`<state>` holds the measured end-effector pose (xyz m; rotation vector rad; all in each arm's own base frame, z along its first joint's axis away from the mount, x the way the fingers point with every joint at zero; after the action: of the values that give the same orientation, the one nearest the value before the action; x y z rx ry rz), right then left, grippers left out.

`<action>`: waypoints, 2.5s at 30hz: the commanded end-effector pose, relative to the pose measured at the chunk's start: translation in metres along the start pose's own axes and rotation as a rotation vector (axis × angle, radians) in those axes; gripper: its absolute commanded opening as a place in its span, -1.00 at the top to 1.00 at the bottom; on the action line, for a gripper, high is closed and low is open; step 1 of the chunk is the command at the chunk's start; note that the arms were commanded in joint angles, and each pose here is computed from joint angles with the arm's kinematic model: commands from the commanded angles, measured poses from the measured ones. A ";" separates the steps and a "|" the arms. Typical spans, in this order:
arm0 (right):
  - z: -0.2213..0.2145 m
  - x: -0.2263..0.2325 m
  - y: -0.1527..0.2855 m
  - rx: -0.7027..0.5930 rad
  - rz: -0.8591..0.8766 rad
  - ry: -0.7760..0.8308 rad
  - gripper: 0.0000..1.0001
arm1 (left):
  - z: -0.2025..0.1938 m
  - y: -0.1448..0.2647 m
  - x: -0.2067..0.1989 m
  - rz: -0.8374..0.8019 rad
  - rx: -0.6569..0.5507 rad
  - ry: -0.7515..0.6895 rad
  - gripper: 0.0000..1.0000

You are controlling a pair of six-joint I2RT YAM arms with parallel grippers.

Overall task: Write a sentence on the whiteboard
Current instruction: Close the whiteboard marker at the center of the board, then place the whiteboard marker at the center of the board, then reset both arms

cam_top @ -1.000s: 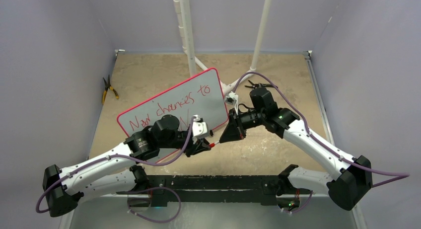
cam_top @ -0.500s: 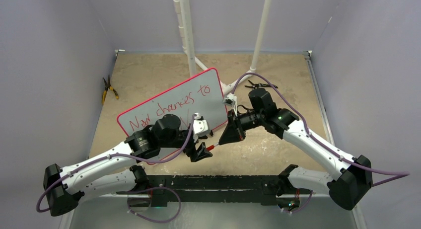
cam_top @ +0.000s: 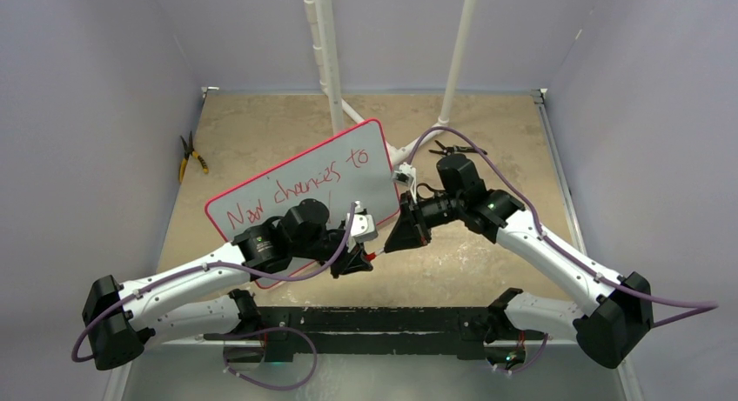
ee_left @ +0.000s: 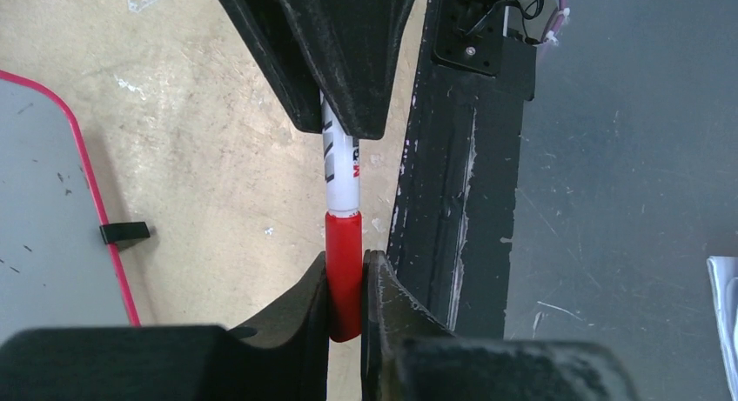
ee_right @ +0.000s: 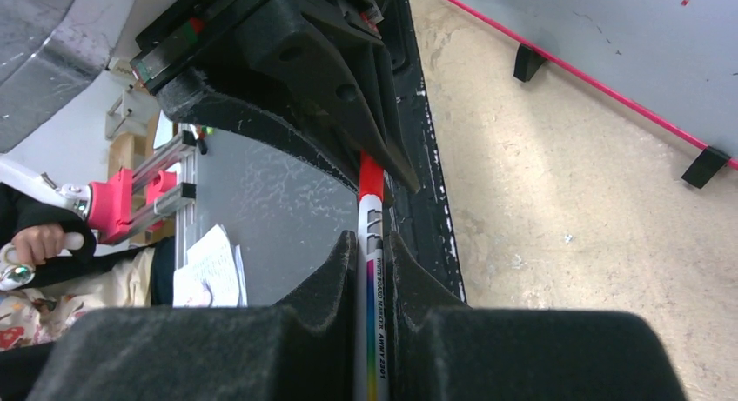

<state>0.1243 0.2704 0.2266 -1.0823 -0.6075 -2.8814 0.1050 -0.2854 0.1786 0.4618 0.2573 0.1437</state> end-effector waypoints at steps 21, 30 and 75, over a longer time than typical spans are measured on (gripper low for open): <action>-0.038 0.020 -0.041 0.162 0.147 -0.033 1.00 | 0.059 0.010 -0.010 -0.041 -0.222 -0.146 1.00; -0.049 0.021 -0.051 0.197 0.193 -0.068 1.00 | 0.079 0.020 -0.009 -0.027 -0.314 -0.183 1.00; 0.091 -0.171 0.191 -0.751 -1.091 -0.254 -0.97 | 0.167 0.238 0.202 1.123 -0.576 0.292 -0.66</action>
<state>0.3227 0.1233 0.1787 -1.8875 -0.3873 -3.8651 0.3080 -0.1513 0.3830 -0.0062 0.1615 1.1660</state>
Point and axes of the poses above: each gripper's point midway between its finger pads, its own y axis back along the fingers, its own x axis along the line the jaws close on, z = x × y, the point moved 1 cm from there along y, back along the fingers
